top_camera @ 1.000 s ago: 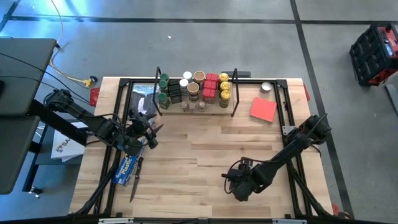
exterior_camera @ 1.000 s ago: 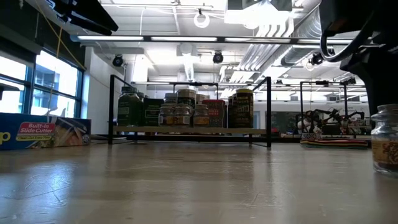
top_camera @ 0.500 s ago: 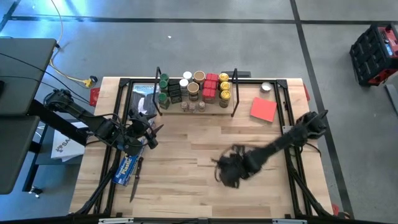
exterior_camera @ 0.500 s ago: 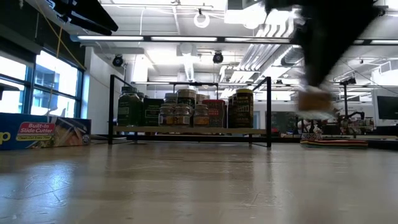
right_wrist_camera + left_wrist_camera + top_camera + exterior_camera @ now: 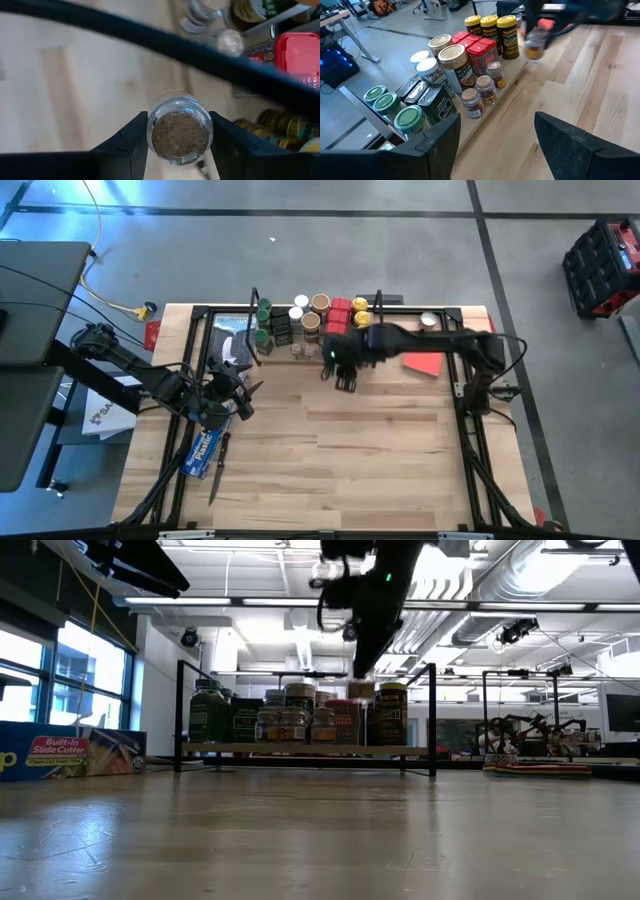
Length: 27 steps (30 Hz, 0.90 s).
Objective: Shelf spices
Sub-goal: Put the brown seasoning bottle on the shelf and align it with the other brown seasoning bottles
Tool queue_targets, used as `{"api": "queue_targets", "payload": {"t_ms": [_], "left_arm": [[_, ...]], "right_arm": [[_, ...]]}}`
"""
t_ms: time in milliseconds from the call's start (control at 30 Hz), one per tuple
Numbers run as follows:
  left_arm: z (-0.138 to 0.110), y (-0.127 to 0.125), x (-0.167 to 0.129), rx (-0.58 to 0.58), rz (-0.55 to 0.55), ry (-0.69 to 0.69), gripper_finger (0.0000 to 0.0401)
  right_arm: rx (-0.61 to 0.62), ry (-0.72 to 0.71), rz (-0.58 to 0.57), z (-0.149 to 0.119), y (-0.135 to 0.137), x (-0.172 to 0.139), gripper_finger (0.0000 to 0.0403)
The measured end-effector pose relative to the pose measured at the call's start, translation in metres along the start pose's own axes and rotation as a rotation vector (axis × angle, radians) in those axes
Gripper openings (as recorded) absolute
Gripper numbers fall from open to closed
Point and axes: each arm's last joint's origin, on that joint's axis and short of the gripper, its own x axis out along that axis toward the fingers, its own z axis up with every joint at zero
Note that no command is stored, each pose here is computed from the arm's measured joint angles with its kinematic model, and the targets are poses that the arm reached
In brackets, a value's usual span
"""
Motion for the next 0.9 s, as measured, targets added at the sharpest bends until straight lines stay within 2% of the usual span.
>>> {"api": "queue_targets", "payload": {"t_ms": [133,367,533,900], "left_arm": [[0.0,0.0,0.0,0.001,-0.001,0.001,0.025],[0.0,0.0,0.0,0.0,-0.002,0.002,0.025],[0.0,0.0,0.0,-0.002,-0.007,0.005,0.025],[0.0,0.0,0.0,-0.009,-0.01,0.006,0.025]], "right_arm": [[0.002,0.009,0.002,0.004,-0.025,0.023,0.0162],[-0.007,0.055,-0.026,0.006,-0.04,0.054,0.0162],[-0.025,0.059,-0.068,0.007,-0.042,0.065,0.0172],[0.01,0.04,-0.079,0.008,-0.053,0.068,0.0177]]}}
